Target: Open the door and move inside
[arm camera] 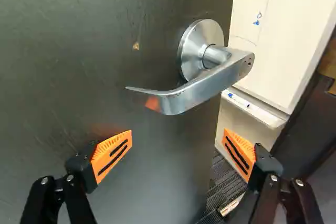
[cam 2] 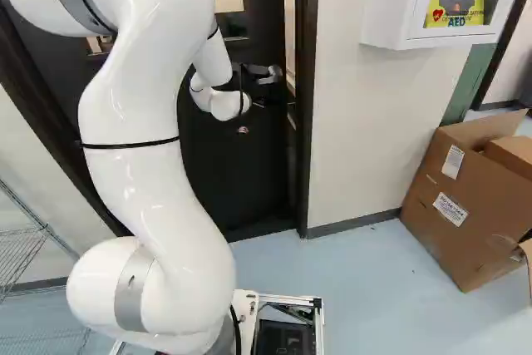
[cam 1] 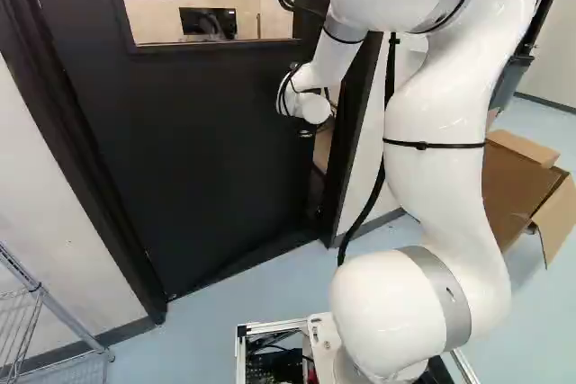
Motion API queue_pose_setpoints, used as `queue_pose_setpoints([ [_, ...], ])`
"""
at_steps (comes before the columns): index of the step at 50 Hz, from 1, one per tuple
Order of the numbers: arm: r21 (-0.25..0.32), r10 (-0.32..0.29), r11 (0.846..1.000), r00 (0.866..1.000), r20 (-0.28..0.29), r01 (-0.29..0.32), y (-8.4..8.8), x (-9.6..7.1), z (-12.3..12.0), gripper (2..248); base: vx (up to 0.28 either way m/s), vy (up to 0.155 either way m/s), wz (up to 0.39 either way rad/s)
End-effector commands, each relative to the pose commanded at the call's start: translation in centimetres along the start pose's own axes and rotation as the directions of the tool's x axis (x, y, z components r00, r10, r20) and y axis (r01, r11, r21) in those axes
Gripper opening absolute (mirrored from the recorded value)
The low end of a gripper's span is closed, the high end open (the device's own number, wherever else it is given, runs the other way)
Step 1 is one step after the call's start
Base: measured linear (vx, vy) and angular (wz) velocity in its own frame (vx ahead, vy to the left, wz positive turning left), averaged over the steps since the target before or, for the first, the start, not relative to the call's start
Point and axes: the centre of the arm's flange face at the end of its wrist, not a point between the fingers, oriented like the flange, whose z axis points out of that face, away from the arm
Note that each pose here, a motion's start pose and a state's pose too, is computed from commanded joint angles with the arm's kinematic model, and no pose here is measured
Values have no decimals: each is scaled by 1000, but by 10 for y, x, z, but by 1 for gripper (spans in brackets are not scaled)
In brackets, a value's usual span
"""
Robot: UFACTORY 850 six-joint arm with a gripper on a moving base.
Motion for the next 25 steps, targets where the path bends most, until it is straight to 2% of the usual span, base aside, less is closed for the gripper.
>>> queue_pose_setpoints([
  [25,34,-1,999,1000,-27,2,-28,1,47,247,0,0,0],
])
